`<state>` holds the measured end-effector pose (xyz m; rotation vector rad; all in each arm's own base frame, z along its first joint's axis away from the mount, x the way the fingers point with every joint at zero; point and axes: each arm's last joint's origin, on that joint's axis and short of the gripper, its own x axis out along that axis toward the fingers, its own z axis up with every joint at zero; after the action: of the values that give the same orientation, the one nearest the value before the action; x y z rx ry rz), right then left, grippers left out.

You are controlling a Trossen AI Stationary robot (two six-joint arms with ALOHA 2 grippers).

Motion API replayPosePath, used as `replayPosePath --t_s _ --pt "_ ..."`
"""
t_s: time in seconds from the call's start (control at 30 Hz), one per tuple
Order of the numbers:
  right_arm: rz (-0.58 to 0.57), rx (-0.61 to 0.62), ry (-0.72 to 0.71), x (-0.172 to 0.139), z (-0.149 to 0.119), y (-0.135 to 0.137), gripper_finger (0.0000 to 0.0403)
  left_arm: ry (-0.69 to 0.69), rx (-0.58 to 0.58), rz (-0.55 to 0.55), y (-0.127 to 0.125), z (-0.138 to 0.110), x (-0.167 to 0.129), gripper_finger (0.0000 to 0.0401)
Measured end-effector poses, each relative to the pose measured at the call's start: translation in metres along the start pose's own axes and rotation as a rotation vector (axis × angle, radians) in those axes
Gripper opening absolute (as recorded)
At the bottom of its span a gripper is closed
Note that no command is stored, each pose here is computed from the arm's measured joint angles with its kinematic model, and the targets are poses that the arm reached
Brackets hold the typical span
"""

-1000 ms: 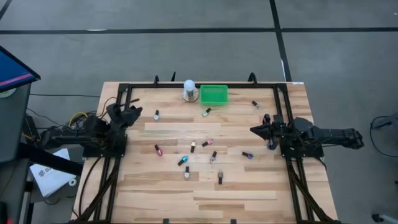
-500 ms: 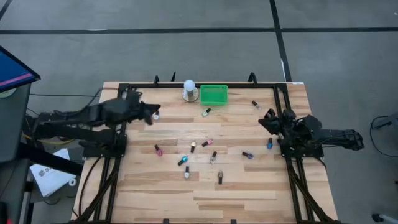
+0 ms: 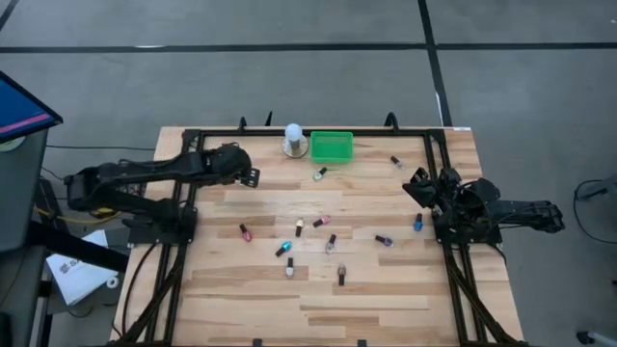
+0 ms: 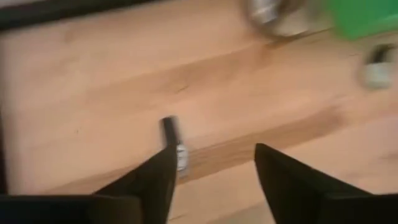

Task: Pick & Place Nail Polish
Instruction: Put the white nail polish bottle into the green basket

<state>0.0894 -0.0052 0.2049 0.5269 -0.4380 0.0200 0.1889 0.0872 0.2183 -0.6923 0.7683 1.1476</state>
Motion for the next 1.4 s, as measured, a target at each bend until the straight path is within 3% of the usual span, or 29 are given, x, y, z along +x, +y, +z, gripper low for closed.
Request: replayPosePath --t_s 0.1,0.23,0.43,0.6,0.8,0.9,1.1,1.4 --pt "-0.001 0.0 0.0 0.0 0.0 0.0 0.0 0.048 -0.035 0.024 0.009 -0.003 0.018 0.0259" --pt "-0.002 -0.001 0.0 0.0 0.0 0.0 0.0 0.097 -0.061 -0.022 0.017 -0.009 0.039 0.0274" --pt "-0.002 -0.001 0.0 0.0 0.0 0.0 0.0 0.092 -0.059 0.003 0.022 -0.013 0.062 0.0268" --pt "-0.006 -0.001 -0.002 0.0 0.0 0.0 0.0 0.189 -0.007 0.029 0.018 -0.022 0.081 0.0261" --pt "-0.006 -0.001 -0.002 0.0 0.0 0.0 0.0 0.212 0.023 0.076 0.011 -0.032 0.096 0.0255" --pt "-0.005 0.0 -0.002 0.0 0.0 0.0 0.0 0.219 0.015 0.086 0.01 -0.033 0.098 0.0226" --pt "-0.006 -0.001 -0.002 0.0 0.0 0.0 0.0 0.212 0.003 0.08 0.011 -0.032 0.098 0.0103" --pt "-0.006 -0.001 -0.002 0.0 0.0 0.0 0.0 0.219 -0.017 0.022 0.01 -0.029 0.092 0.0099"
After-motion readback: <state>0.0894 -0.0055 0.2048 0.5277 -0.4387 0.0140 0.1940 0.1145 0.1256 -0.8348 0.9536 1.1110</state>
